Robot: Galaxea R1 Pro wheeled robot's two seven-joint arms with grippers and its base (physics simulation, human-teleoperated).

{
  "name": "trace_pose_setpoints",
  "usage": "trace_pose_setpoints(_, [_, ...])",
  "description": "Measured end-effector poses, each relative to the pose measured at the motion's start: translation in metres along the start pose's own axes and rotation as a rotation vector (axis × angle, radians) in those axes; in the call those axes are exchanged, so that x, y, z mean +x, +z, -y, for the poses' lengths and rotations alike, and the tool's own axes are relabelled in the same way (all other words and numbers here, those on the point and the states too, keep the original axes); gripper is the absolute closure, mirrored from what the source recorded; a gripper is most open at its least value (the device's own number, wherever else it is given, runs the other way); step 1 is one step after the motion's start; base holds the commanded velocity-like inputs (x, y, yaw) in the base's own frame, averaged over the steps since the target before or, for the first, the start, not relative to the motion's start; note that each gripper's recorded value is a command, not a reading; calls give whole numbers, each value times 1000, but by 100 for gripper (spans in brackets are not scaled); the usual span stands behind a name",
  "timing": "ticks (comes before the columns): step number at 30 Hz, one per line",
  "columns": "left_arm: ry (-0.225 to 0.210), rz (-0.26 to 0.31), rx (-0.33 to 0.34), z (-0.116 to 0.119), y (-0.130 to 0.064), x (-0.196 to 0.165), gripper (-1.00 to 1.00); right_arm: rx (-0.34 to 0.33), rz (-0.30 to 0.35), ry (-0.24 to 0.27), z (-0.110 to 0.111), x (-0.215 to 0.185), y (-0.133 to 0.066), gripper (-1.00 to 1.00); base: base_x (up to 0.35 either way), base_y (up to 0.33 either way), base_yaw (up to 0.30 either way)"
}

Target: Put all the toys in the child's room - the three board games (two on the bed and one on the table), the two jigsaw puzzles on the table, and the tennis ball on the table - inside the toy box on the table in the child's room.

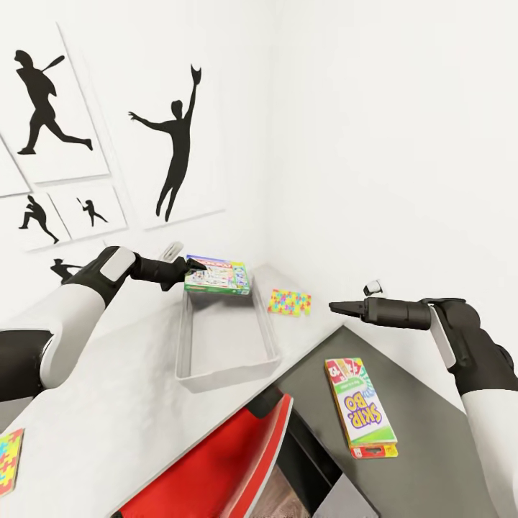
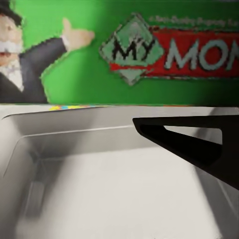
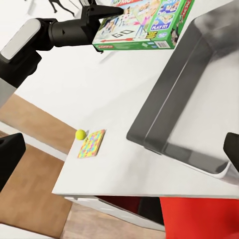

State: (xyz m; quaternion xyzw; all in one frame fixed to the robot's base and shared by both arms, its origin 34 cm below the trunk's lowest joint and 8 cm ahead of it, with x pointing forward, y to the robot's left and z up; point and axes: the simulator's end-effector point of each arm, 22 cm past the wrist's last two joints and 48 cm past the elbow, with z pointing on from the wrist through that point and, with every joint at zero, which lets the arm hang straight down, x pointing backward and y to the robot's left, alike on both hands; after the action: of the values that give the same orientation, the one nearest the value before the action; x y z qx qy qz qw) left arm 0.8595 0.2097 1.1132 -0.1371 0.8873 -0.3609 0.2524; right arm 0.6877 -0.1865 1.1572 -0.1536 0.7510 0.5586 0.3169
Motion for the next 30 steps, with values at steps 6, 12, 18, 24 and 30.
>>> trace_pose_setpoints(6, [-6, -7, -6, -6, 5, 2, 100, 1, -3, 9, 5, 2, 1, -100, 0, 0, 0])
trace_pose_setpoints(12, [-12, -14, -10, -11, 10, 3, 100, 2, -6, 18, 10, 5, 3, -100, 0, 0, 0])
trace_pose_setpoints(18, [-17, -21, -14, -16, 15, 5, 100, 3, -9, 27, 15, 8, 4, -100, 0, 0, 0])
trace_pose_setpoints(24, [-23, -27, -17, -20, 20, 7, 100, 4, -13, 37, 20, 10, 6, -100, 0, 0, 0])
trace_pose_setpoints(30, [-27, -32, -19, -24, 24, 7, 100, 5, -16, 46, 25, 13, 7, -100, 0, 0, 0])
